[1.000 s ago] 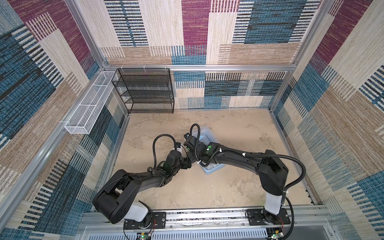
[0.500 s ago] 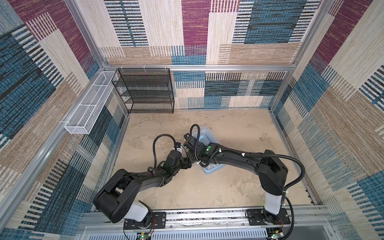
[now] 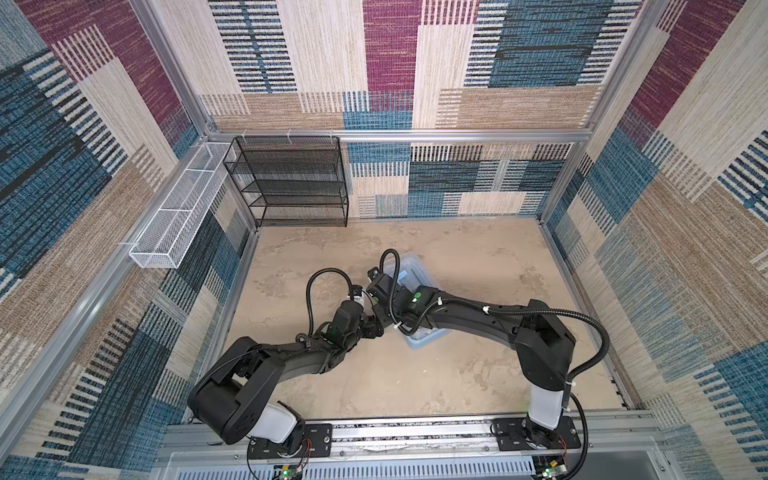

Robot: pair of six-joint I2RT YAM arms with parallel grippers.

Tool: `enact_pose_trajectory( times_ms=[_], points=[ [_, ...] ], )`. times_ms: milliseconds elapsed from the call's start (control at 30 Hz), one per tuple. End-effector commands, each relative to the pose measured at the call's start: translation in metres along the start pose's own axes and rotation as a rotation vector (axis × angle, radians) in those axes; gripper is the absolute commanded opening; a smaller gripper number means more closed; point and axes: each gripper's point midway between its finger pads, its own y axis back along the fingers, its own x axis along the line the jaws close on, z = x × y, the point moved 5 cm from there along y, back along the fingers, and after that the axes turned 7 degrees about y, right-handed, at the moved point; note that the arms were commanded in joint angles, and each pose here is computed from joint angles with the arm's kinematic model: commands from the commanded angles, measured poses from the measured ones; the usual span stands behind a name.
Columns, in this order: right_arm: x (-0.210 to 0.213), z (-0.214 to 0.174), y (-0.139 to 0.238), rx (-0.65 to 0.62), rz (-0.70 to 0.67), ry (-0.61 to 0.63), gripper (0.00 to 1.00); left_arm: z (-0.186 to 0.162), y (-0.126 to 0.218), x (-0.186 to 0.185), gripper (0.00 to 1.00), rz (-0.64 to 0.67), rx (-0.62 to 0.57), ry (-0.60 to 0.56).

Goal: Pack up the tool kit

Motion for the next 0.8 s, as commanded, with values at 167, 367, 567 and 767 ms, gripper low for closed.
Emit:
enact_pose_trajectory(
  times_ms=[167, 367, 567, 767],
  points=[
    [-0.011, 0.004, 0.014, -0.01, -0.042, -0.012, 0.13, 0.011, 0.006, -0.006, 0.84, -0.03, -0.05, 0.013],
    [-0.011, 0.018, 0.03, -0.074, -0.013, -0.032, 0.13, 0.01, 0.006, -0.006, 0.84, -0.031, -0.052, 0.015],
    [-0.017, 0.02, 0.04, -0.103, -0.017, -0.049, 0.14, 0.013, 0.007, -0.008, 0.84, -0.041, -0.06, 0.019],
    [-0.033, 0.015, 0.047, -0.12, -0.035, -0.083, 0.15, 0.016, 0.008, -0.01, 0.84, -0.05, -0.069, 0.019]
  ],
)
